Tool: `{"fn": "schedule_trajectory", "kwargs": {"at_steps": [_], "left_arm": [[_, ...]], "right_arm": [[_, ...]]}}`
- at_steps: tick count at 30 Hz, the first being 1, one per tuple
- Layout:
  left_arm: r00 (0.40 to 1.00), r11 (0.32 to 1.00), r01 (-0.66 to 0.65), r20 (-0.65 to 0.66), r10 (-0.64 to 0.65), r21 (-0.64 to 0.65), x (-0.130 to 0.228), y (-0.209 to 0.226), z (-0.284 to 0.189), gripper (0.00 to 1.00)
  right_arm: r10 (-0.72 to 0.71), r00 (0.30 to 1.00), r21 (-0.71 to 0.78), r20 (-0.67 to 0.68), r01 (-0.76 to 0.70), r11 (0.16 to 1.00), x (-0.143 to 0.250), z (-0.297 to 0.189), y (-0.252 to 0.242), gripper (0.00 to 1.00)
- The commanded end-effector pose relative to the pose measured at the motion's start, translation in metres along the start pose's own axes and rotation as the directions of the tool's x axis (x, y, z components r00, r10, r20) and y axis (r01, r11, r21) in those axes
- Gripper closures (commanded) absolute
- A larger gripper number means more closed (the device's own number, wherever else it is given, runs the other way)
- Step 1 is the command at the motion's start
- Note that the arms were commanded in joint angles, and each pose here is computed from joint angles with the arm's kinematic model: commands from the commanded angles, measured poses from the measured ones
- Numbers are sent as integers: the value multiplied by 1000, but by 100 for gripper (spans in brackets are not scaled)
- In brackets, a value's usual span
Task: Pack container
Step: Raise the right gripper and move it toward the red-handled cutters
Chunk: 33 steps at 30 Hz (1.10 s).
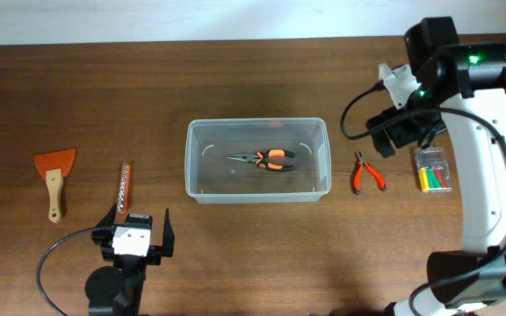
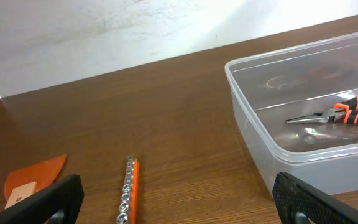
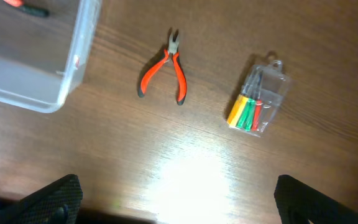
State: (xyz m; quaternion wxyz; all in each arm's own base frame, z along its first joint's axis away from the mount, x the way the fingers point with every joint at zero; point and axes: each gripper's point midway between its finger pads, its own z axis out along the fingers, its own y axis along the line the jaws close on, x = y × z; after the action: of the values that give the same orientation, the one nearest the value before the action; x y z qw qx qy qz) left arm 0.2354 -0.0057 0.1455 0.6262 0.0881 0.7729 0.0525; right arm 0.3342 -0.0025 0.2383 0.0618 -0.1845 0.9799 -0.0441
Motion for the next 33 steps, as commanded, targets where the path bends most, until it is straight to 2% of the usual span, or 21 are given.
{"fn": "schedule_trajectory", "kwargs": {"at_steps": [1,4,7,23,33], "left_arm": [[1000,1000,6,4,-6,5,1,-1,0,1],[1000,1000,6,4,-6,5,1,-1,0,1],[1000,1000,6,4,-6,5,1,-1,0,1],[1000,1000,6,4,-6,5,1,-1,0,1],[1000,1000,6,4,-6,5,1,-1,0,1]], "right_arm": [[-52,998,-85,29,55,995,1,8,-3,1],[-54,995,-126,78,63,990,-1,10,-12,1],[12,991,-131,132,5,991,-5,10,-31,1],[169,972,-83,166,-157,984,12,22,-93,1],[180,978,-132,103,-166,977,22,64,-83,1]]}}
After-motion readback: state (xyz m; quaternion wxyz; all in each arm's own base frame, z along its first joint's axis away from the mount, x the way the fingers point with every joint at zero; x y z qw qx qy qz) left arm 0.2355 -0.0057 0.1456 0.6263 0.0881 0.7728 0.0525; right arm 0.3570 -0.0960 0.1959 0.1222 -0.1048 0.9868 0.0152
